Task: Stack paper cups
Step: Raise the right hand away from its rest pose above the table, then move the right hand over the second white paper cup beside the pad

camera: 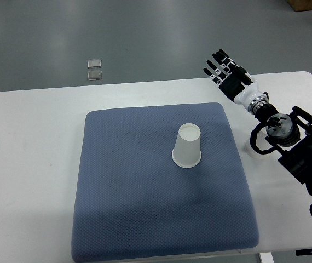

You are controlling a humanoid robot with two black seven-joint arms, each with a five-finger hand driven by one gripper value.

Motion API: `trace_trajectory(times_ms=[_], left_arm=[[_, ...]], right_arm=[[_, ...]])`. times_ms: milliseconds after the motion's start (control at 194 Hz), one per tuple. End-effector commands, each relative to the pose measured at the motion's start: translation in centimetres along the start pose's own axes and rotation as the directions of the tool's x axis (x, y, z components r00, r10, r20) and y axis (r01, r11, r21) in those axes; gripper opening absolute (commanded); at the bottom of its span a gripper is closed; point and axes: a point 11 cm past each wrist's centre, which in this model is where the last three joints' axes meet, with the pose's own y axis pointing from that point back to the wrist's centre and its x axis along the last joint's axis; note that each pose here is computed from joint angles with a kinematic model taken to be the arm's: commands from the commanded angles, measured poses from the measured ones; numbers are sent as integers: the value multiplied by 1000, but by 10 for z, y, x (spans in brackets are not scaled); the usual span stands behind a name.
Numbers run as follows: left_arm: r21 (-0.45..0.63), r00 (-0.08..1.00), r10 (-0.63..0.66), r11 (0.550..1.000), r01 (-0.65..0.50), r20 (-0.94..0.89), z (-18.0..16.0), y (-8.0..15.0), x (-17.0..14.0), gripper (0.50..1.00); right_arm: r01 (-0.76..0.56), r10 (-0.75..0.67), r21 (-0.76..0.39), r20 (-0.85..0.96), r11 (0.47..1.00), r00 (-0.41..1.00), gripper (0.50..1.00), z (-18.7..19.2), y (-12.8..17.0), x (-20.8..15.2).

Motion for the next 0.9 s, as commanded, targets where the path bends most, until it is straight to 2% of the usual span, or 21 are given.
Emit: trace_trajectory(times_ms=[0, 114, 253, 372, 491, 635, 785, 893], left_arm=[[-1, 1000, -4, 1000, 4, 4, 0, 0, -1, 1000], [-2, 1000, -16, 1000, 16, 6, 1, 0, -6, 1000], [-4, 999, -33, 999, 33, 11, 1, 0, -12, 1000], [-5, 999, -48, 999, 48, 14, 2, 0, -16, 1000], [-6, 998, -61, 998, 61, 19, 2, 0, -21, 1000], [-7, 997, -75, 997, 75, 22, 3, 0, -25, 1000], [-6, 995, -93, 996, 93, 26, 2, 0, -30, 1000], [-6, 995, -98, 995, 98, 29, 2, 0, -31, 1000]], right_arm=[[47, -49, -17, -116, 999, 992, 921, -18, -9, -16], [91, -105, -62, -278, 994, 955, 921, -49, -14, -32], [99, -173, -171, -505, 980, 846, 921, -82, -20, -55], [49, -281, -326, -719, 944, 636, 921, -101, -24, -80], [-37, -388, -444, -818, 895, 423, 921, -117, -21, -104], [-241, -544, -561, -828, 792, 139, 921, -131, -7, -124], [-512, -677, -519, -714, 684, -181, 921, -142, 14, -133], [-638, -757, -461, -571, 617, -319, 921, -148, 35, -141]])
